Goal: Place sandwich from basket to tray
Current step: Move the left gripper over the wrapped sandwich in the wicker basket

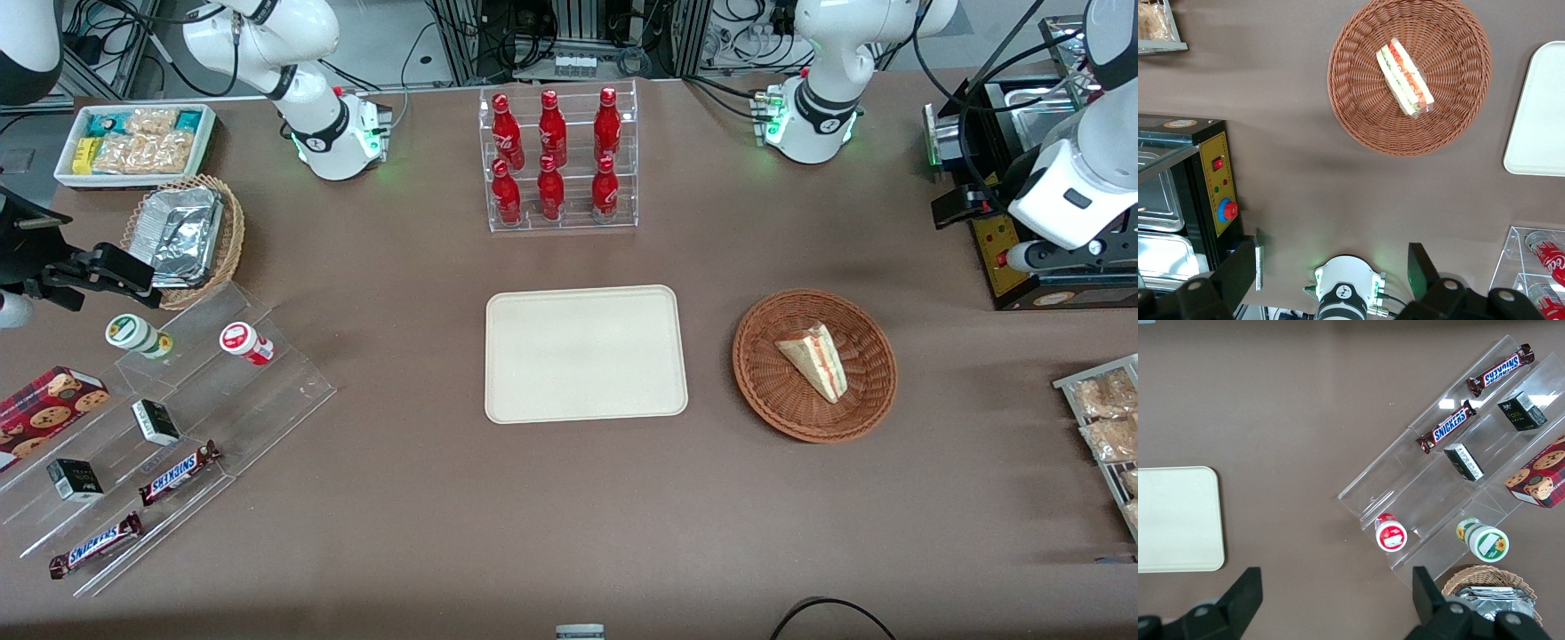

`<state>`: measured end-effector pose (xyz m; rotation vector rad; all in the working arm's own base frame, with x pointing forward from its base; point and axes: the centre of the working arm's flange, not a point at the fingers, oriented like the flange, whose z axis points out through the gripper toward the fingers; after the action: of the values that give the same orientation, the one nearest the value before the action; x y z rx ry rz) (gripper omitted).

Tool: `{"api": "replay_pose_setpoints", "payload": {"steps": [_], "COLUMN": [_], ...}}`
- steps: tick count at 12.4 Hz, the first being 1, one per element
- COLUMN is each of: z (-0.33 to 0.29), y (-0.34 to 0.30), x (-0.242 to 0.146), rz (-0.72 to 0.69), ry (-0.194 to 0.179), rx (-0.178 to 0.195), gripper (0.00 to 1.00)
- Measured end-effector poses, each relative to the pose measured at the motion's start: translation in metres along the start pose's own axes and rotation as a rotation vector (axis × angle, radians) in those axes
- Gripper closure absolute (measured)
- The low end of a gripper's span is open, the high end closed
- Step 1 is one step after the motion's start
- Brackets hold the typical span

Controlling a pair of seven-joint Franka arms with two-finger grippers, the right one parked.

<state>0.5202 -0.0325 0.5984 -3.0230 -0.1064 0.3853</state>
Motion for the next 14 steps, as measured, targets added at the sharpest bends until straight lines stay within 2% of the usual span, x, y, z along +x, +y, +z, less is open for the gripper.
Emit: {"api": "replay_pose_setpoints", "payload": {"steps": [4, 7, 9, 10, 14], "z": [0.003, 0.030, 0.057, 0.074, 0.153], "y": [0.003, 0.019, 0.030, 0.034, 0.057], "x": [0.002, 0.014, 0.026, 0.032, 0.049], "rz": [0.005, 0.032, 0.046, 0.050, 0.066], "ry": [-0.007, -0.058, -0.065, -0.060, 0.002], "rx": [-0.003, -0.020, -0.031, -0.033, -0.039], "gripper": [0.00, 0.00, 0.00, 0.00, 0.00]}}
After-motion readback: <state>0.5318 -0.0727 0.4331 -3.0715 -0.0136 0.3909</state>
